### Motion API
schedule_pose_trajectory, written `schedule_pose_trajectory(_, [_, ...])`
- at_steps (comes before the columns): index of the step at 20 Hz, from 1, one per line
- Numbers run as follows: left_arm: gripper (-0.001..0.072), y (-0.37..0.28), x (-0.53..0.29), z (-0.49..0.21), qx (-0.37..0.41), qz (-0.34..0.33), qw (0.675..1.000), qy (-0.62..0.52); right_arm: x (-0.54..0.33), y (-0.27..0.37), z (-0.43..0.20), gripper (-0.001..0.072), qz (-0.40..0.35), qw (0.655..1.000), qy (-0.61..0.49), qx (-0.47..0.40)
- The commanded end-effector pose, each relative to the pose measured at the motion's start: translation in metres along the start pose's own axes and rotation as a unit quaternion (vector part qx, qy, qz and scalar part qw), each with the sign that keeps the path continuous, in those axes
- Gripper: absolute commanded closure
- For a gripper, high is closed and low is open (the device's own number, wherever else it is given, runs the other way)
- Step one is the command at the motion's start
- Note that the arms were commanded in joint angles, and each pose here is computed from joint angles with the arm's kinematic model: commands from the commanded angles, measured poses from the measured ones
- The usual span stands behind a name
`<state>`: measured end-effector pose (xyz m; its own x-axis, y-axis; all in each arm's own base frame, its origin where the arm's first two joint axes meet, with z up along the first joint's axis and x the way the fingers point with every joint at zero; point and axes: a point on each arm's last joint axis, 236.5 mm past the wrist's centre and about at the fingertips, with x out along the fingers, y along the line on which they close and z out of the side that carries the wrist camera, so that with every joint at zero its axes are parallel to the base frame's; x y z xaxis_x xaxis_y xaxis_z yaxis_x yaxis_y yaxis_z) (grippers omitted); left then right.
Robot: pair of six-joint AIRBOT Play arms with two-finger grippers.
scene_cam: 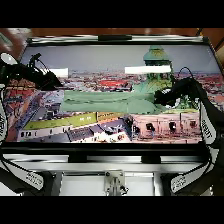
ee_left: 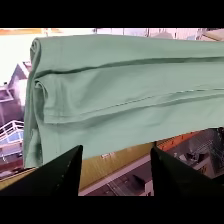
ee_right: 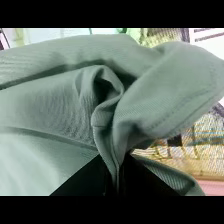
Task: Fold the shirts.
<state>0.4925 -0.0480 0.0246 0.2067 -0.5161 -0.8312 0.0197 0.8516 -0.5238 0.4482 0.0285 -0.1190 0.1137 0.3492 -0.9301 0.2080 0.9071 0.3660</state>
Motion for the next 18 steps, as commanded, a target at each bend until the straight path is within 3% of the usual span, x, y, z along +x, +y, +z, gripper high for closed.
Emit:
schedule_pose_trajectory(1, [0.0199,-0.005,0.002,-0.001,0.005,-0.001,1.0,0.002,-0.006,0.017,-0.001,0.0649,0.026,1.0,-0.002,-0.012])
schedule_pose_trajectory(3, [0.0224,-0.015,0.005,-0.001,0.01,-0.012,1.0,0.004,-0.033,0.028,0.006,0.0649,0.029,0.999,-0.033,-0.031])
schedule_pose_trajectory(4, [0.0278,-0.025,0.008,-0.002,0.014,-0.021,1.0,0.006,-0.049,0.035,0.009,0.0649,0.031,0.998,-0.05,-0.038])
schedule_pose_trajectory(7, [0.0567,-0.07,0.03,-0.012,0.046,-0.054,0.997,0.024,-0.101,0.057,0.007,0.0649,0.039,0.993,-0.092,-0.056])
schedule_pose_trajectory(9, [0.0674,-0.109,0.054,-0.02,0.079,-0.068,0.994,0.029,-0.131,0.069,-0.005,0.0649,0.046,0.992,-0.102,-0.056])
schedule_pose_trajectory(18, [0.0675,-0.242,0.149,-0.097,0.192,-0.097,0.975,0.055,-0.246,0.116,-0.077,0.0649,0.077,0.984,-0.149,-0.068])
